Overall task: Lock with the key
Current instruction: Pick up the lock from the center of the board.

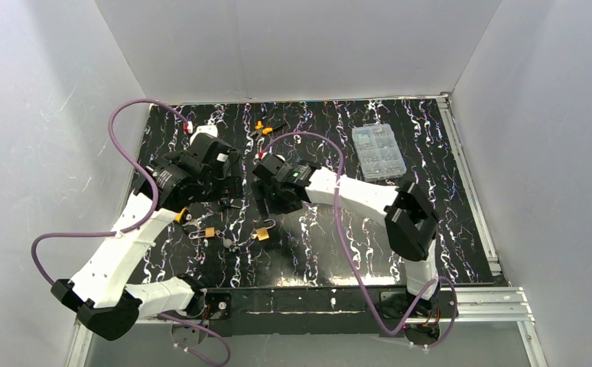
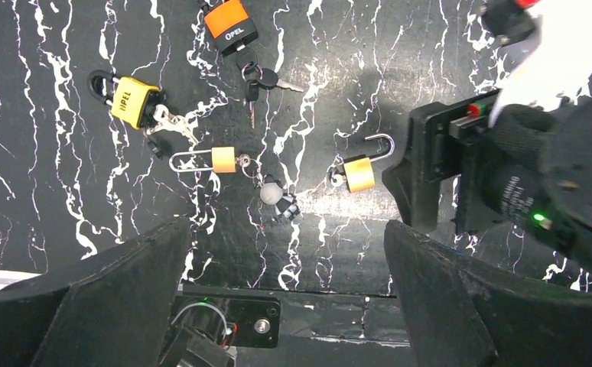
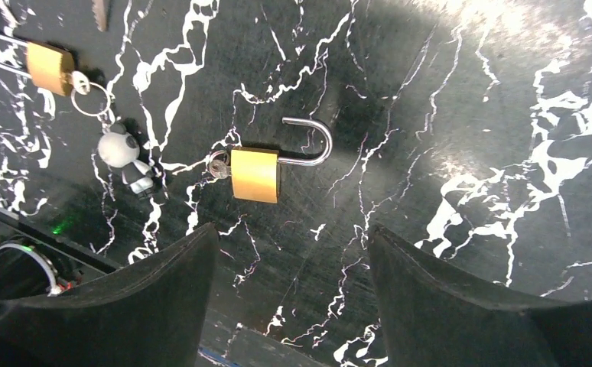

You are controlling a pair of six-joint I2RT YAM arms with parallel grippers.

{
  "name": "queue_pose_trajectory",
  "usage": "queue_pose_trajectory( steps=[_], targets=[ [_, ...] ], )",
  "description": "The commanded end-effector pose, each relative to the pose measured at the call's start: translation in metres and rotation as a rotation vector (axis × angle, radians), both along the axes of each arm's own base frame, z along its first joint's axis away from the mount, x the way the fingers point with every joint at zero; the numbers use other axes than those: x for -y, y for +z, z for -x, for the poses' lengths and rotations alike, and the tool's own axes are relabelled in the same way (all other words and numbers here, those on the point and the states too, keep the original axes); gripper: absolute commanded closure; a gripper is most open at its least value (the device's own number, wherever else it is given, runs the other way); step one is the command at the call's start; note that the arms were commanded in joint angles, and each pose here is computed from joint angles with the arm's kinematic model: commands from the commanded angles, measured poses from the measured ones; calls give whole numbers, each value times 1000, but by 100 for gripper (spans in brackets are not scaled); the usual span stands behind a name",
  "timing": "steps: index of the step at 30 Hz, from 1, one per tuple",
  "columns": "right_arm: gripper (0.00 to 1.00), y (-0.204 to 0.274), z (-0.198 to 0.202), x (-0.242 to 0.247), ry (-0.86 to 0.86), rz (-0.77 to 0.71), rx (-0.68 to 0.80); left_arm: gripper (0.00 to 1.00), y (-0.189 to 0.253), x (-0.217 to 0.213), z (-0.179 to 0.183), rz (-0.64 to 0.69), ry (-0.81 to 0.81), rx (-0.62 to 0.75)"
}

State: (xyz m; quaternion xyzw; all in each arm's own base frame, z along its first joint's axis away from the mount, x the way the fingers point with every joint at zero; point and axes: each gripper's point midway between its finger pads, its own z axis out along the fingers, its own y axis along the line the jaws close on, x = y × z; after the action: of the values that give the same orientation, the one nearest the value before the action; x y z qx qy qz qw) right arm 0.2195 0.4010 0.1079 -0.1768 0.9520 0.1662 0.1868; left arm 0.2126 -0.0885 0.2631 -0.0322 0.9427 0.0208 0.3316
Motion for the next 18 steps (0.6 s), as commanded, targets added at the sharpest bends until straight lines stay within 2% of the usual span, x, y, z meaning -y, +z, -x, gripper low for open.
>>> queue_pose_trajectory(
  steps=[1,18],
  targets=[
    [28,4,-2,-11,-3,-6,-7,1,-3,-13,13,-9,25,-13],
    [31,-48,35,-41,91,60,-82,0,-1,-27,13,-11,62,-9]
  ],
)
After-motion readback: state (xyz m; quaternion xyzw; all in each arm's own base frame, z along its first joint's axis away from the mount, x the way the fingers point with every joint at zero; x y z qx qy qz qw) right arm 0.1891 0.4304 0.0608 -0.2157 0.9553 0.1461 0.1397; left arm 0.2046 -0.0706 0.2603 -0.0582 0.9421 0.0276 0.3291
